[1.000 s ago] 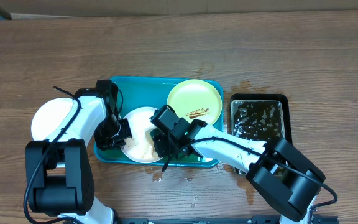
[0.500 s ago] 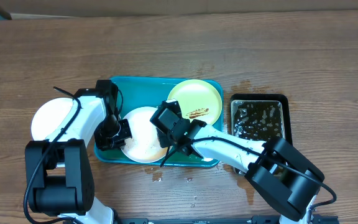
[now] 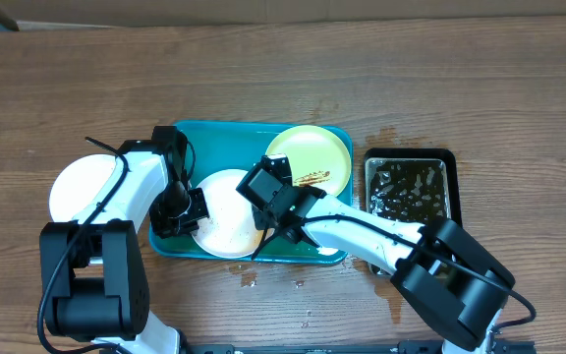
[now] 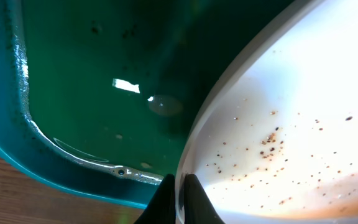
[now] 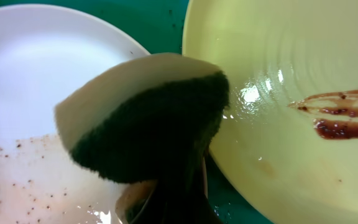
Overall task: Clean dirty plates on tray and stack at the side
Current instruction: 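Return the sponge into the pan with the right gripper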
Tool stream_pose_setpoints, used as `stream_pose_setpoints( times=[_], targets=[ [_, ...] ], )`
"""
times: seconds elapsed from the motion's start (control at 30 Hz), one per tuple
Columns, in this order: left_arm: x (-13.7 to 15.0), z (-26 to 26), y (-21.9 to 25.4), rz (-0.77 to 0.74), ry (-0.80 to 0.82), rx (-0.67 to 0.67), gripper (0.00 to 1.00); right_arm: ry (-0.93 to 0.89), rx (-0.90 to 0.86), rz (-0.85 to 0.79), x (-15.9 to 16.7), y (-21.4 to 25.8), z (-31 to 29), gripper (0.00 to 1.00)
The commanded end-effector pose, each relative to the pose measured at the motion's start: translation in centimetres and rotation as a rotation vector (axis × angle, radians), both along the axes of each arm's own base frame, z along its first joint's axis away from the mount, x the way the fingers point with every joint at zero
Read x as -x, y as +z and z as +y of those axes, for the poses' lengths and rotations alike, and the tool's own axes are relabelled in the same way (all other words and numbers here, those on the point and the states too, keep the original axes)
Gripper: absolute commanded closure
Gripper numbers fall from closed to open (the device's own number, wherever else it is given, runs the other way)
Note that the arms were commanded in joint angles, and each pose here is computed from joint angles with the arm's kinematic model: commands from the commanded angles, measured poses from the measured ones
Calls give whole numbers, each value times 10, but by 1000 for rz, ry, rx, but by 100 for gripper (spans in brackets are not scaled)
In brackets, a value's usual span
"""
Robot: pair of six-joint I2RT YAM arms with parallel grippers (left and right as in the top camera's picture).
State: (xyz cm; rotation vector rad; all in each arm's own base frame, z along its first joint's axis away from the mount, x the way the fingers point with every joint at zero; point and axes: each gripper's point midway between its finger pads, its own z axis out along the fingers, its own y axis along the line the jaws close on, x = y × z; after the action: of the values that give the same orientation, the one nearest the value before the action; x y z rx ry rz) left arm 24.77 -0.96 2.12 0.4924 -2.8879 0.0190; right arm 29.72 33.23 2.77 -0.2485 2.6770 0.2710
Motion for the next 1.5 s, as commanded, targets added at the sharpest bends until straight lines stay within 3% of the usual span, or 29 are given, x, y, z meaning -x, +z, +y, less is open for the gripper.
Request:
stream_pose_setpoints(
  times=[0.0,0.27,0.63,0.87,1.47],
  targets=[
    [2,11,3,-6,-22,-55,96,-10,-79,-98,-17,57,5,96],
    [-19,16,25,-103,-23,-84,96,-45,-82,-97,-8,104,-31,96],
    [-41,58,111,-366,25,-355,96,-289,184,142,-10,86,-184,96],
    [-44,49,137,-446,-85,-546,96,-394,256,241,-11,81,-256,96],
    [-55,-9,208,-740,-382,-1012,96,-366,230,325,-3,57,-268,96]
  ],
)
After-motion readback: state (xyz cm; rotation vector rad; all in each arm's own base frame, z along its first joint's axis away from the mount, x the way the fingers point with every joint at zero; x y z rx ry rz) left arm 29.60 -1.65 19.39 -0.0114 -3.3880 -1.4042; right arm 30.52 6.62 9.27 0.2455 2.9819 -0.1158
